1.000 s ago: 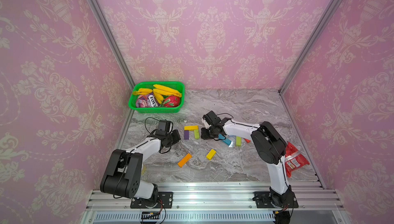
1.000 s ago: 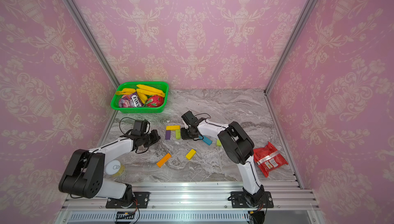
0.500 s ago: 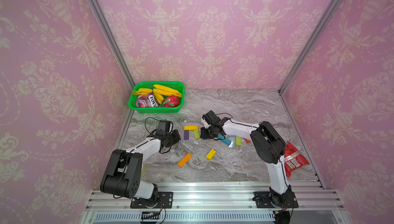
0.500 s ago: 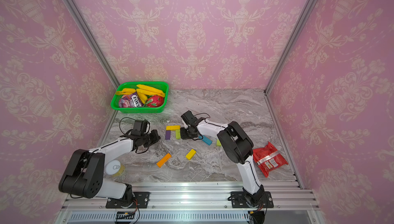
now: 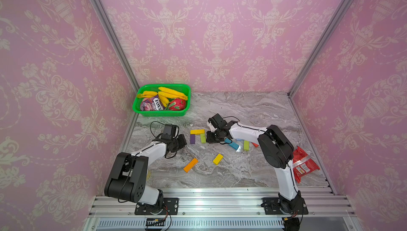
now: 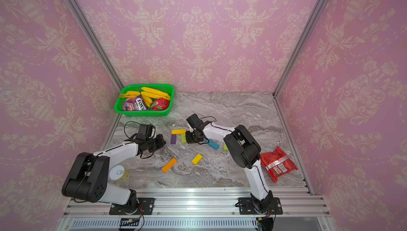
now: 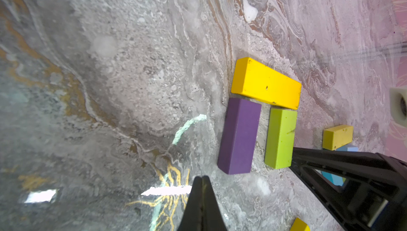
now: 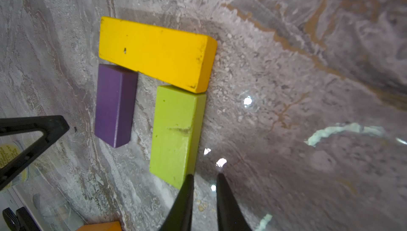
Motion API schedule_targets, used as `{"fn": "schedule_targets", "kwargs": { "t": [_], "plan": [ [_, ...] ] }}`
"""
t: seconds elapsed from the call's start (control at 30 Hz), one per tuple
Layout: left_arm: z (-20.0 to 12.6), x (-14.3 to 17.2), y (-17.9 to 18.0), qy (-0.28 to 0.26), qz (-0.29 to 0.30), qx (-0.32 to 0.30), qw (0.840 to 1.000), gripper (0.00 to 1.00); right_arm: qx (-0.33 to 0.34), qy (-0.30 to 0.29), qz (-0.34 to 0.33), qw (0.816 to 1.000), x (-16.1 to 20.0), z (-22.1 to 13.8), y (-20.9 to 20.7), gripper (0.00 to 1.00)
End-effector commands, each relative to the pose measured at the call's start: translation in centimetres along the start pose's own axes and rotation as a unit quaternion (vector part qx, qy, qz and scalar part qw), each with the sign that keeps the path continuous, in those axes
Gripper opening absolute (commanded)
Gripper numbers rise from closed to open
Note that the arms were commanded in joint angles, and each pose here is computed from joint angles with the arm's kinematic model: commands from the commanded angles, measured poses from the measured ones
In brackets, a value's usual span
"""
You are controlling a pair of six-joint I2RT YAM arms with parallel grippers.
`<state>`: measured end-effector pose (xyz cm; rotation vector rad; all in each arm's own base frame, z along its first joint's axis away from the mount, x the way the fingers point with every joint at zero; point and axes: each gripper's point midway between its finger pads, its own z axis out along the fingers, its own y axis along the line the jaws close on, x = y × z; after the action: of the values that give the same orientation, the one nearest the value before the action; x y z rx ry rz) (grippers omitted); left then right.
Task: Assemble the letter p with building blocks
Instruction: Adjust the building block at the center of the board, then pick up the building block from the center of the board.
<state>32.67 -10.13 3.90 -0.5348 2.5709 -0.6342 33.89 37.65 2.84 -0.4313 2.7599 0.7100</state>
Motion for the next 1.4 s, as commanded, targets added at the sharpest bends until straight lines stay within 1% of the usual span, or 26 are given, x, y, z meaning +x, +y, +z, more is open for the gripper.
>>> {"fn": "schedule_targets", "kwargs": {
  "t": [0.0,0.23,0.37,0.43,0.53,0.57,0.67,0.77,0.8,0.83,0.93,1.03,1.1,1.13,1.17,1.27,1.3,1.37],
  "plan": [
    [0.2,0.5,-0.2,0.017,0.015,0.001,1.0,0.0,0.009,0.024,0.009,1.0,1.0,1.1,-0.3,0.23],
    [0.2,0.5,-0.2,0.018,0.015,-0.001,1.0,0.0,0.01,0.024,0.007,1.0,1.0,1.1,-0.2,0.23],
    [0.0,0.5,-0.1,0.015,0.017,-0.003,1.0,0.0,0.023,0.023,0.006,0.999,1.2,0.7,-0.7,0.23],
    [-0.1,0.4,-0.2,0.013,0.018,-0.003,1.0,0.0,0.038,0.02,0.003,0.999,1.2,0.3,-1.1,0.23],
    [-0.5,0.1,-0.2,0.004,0.019,-0.005,1.0,0.0,0.05,0.0,-0.003,0.999,0.8,-1.4,-1.3,0.23],
    [-0.7,0.0,-0.3,0.0,0.02,-0.005,1.0,0.0,0.053,-0.007,-0.007,0.999,0.7,-2.0,-1.3,0.25],
    [-1.5,-0.5,-0.8,-0.013,0.023,0.002,1.0,0.0,0.065,-0.022,-0.019,0.997,0.6,-4.3,-1.4,0.36],
    [-2.4,-0.7,-1.6,-0.024,0.025,0.02,0.999,0.0,0.088,-0.022,-0.03,0.995,1.7,-6.4,-2.2,0.5],
    [-2.7,-0.7,-1.9,-0.025,0.025,0.028,0.999,0.02,0.097,-0.016,-0.036,0.995,2.4,-7.1,-2.6,0.56],
    [-2.9,-0.6,-2.3,-0.024,0.025,0.037,0.999,0.06,0.106,-0.013,-0.042,0.993,2.9,-7.8,-2.9,0.6],
    [-3.4,-0.2,-3.1,-0.018,0.025,0.058,0.998,0.19,0.128,0.01,-0.06,0.99,5.2,-9.2,-4.3,0.69],
    [-3.5,0.2,-3.3,-0.015,0.025,0.066,0.997,0.28,0.126,0.027,-0.073,0.989,7.1,-10.1,-4.5,0.71],
    [-3.5,0.3,-3.3,-0.015,0.027,0.066,0.997,0.31,0.111,0.027,-0.091,0.989,8.1,-10.6,-3.7,0.74],
    [-3.5,0.4,-3.2,-0.014,0.027,0.066,0.997,0.32,0.108,0.041,-0.099,0.988,9.5,-10.2,-3.9,0.77],
    [-3.4,0.5,-3.2,-0.013,0.027,0.065,0.997,0.32,0.102,0.043,-0.113,0.987,10.1,-10.2,-3.5,0.81],
    [-3.1,0.5,-3.4,-0.009,0.027,0.071,0.997,0.32,0.103,0.047,-0.149,0.982,11.0,-10.0,-3.0,0.86],
    [-3.1,0.6,-3.4,-0.008,0.027,0.073,0.997,0.32,0.104,0.049,-0.158,0.981,11.3,-9.8,-2.8,0.9],
    [-3.0,0.8,-3.4,-0.004,0.028,0.074,0.997,0.31,0.104,0.052,-0.174,0.978,11.6,-9.5,-2.6,0.92]
  ]
}}
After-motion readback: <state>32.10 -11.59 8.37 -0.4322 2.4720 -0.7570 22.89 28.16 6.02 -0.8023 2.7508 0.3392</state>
